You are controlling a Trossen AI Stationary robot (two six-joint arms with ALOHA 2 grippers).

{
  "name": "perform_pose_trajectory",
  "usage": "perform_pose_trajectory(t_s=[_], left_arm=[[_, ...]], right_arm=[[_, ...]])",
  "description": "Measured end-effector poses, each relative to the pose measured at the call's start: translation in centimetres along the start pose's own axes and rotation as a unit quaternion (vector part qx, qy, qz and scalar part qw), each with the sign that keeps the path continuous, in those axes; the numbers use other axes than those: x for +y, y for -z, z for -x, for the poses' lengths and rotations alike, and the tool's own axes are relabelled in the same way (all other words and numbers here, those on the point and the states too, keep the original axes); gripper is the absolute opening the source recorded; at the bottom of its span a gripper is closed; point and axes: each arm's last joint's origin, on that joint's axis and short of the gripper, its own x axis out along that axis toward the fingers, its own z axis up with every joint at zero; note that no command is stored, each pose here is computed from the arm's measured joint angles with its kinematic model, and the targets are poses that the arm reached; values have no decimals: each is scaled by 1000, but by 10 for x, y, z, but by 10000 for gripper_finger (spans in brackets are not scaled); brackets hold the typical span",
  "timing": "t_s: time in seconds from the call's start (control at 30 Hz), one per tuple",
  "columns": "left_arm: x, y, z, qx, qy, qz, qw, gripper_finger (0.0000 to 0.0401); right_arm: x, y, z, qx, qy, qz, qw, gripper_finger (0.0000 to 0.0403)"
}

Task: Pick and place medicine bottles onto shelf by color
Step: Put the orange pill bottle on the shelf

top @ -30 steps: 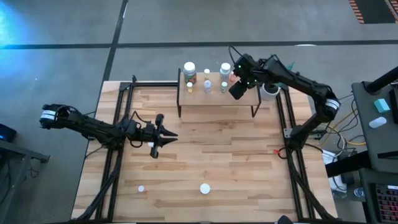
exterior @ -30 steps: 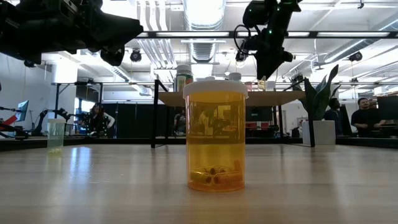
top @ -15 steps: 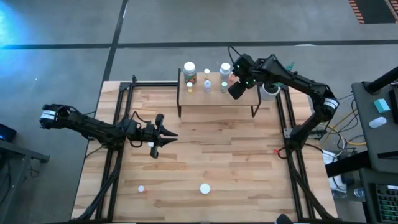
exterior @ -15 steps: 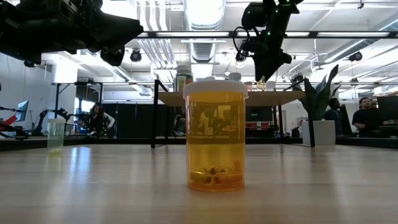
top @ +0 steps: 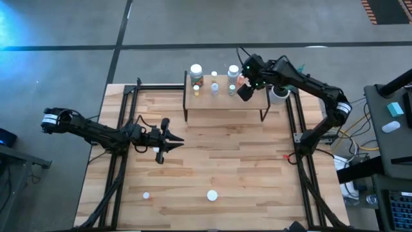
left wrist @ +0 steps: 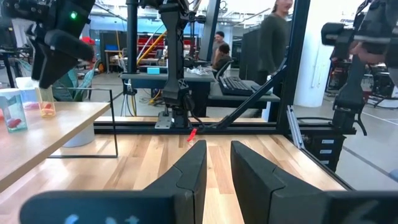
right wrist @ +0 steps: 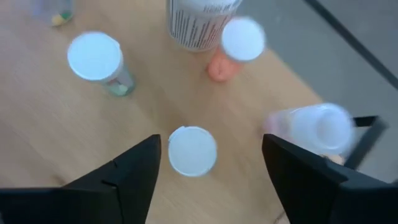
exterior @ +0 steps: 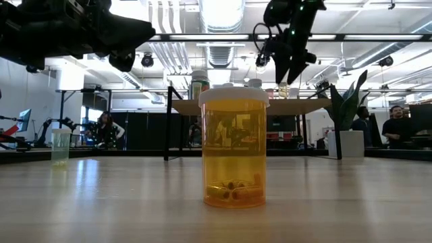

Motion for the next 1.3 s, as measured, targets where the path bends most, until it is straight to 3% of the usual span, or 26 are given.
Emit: perform_pose_trajectory(t_s=[0.2, 0.4, 0.67, 0.83, 1.03, 1.3], left_arm=[[0, 1, 0, 6, 0, 1, 1000, 54], [0, 5, 0, 29, 4, 1, 1000, 54], [-1, 6, -1, 30, 11, 1, 999, 54], [-1, 6, -1, 31, 11, -2, 999, 54], [-1, 6, -1, 31, 11, -5, 999, 54], [-1, 6, -1, 31, 11, -13, 999, 54]], right_arm=[[-3, 1, 38, -42, -9, 5, 999, 270], [28, 25, 69, -133, -59, 64, 987, 213], [102, 99, 69, -247, -211, 191, 926, 118], [141, 131, 54, -267, -296, 212, 892, 96], [187, 156, 37, -235, -326, 277, 873, 152], [255, 191, 22, -158, -342, 354, 856, 309]])
